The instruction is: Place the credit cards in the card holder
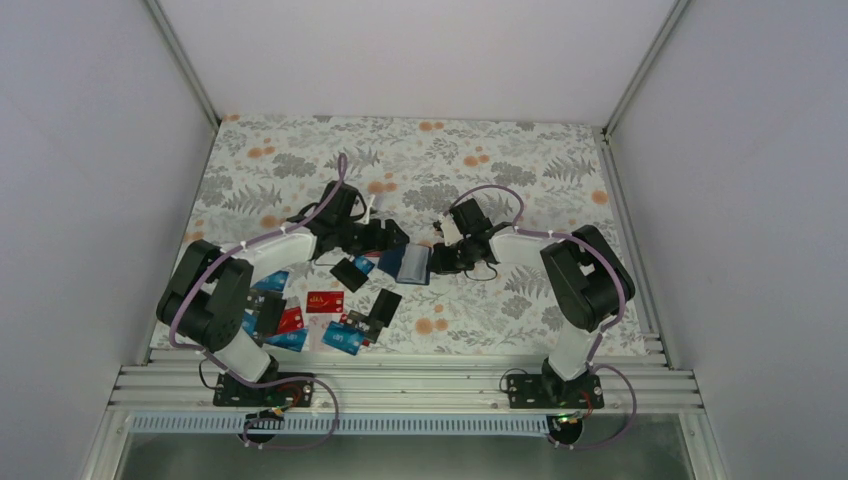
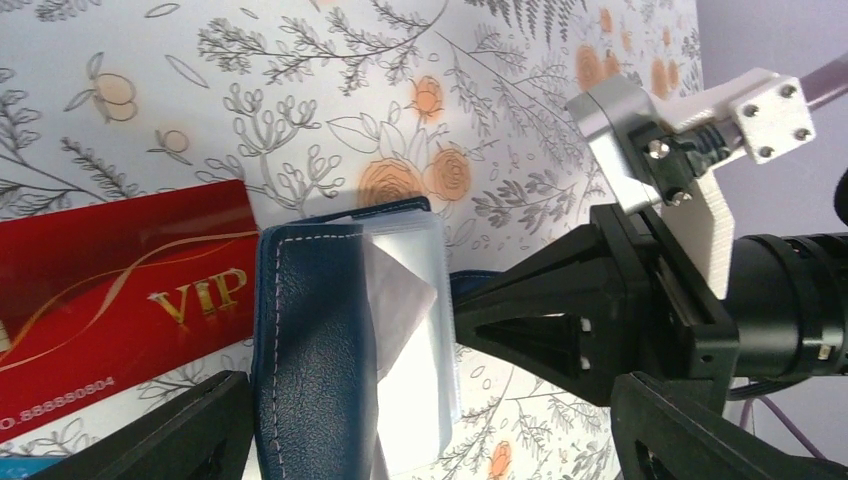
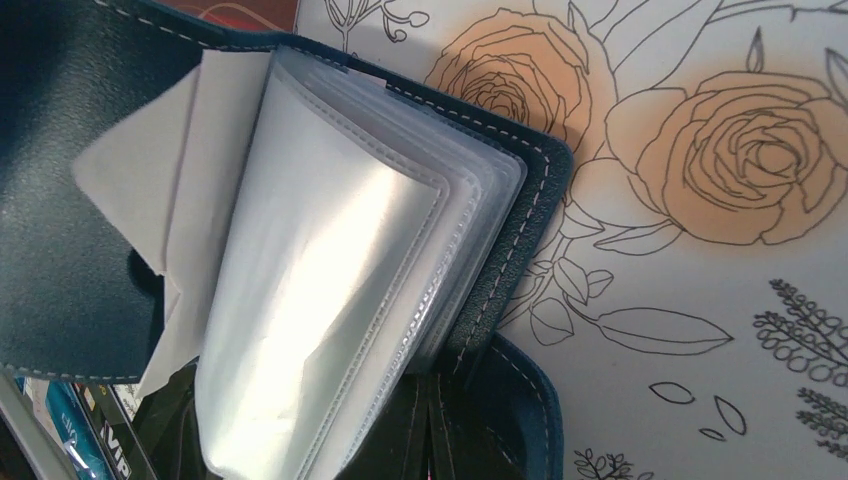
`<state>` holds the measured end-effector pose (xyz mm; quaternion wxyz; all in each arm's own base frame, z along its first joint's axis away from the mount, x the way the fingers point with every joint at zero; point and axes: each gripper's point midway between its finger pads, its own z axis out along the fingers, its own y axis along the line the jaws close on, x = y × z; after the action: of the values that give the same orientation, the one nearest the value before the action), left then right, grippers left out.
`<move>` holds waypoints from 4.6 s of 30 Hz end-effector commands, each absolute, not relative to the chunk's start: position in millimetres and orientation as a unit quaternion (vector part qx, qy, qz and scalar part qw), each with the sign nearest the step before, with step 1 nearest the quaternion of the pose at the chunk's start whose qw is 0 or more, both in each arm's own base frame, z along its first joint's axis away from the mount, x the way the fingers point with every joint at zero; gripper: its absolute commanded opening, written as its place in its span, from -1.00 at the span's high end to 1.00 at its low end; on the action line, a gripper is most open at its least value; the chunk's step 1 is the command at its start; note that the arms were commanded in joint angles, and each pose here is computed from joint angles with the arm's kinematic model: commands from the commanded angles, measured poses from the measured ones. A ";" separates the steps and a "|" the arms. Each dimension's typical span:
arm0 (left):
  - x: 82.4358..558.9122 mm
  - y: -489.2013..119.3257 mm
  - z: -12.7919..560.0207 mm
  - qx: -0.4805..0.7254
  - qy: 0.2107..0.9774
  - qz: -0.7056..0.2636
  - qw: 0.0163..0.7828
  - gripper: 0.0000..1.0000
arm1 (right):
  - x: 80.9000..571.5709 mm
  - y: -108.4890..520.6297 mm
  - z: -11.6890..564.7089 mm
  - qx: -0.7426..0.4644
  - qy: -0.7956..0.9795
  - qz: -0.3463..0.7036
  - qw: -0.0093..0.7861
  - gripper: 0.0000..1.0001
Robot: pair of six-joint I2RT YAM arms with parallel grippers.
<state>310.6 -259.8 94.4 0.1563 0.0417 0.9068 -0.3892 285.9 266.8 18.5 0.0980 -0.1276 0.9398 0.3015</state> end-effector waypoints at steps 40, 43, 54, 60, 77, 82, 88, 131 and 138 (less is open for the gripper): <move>293.5 -333.8 67.3 0.058 0.903 -0.409 0.118 -0.54 | 293.4 234.7 78.9 -0.096 0.934 0.283 0.196 0.91; 292.1 -328.8 57.3 0.044 0.907 -0.402 0.117 -0.33 | 291.2 233.6 83.6 -0.097 0.930 0.291 0.201 0.89; 288.2 -315.4 28.4 0.016 0.926 -0.362 0.108 0.54 | 283.2 257.6 92.3 -0.128 0.907 0.360 0.177 0.89; 287.6 -314.7 21.1 0.010 0.928 -0.357 0.103 0.80 | 285.6 267.1 82.4 -0.130 0.905 0.375 0.154 0.91; 289.8 -308.1 29.2 0.014 0.927 -0.350 0.130 0.85 | 293.5 277.0 26.9 -0.126 0.923 0.352 0.091 0.91; 290.9 -306.4 34.1 0.018 0.927 -0.348 0.140 0.85 | 291.6 273.2 11.5 -0.121 0.930 0.337 0.078 0.91; 292.1 -301.5 47.1 0.026 0.928 -0.336 0.156 0.92 | 289.9 269.8 -0.7 -0.117 0.936 0.326 0.067 0.91; 279.4 -300.4 14.6 0.076 0.946 -0.288 0.130 0.95 | 302.0 264.0 24.7 -0.126 0.939 0.303 0.104 0.91; 278.4 -300.9 9.6 0.079 0.948 -0.281 0.127 0.95 | 318.9 250.3 64.8 -0.123 0.938 0.279 0.163 0.75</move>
<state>283.9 -305.3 30.7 0.1430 0.0735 0.9373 -0.3092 300.9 265.6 34.2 0.1092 -0.1251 0.9348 0.3139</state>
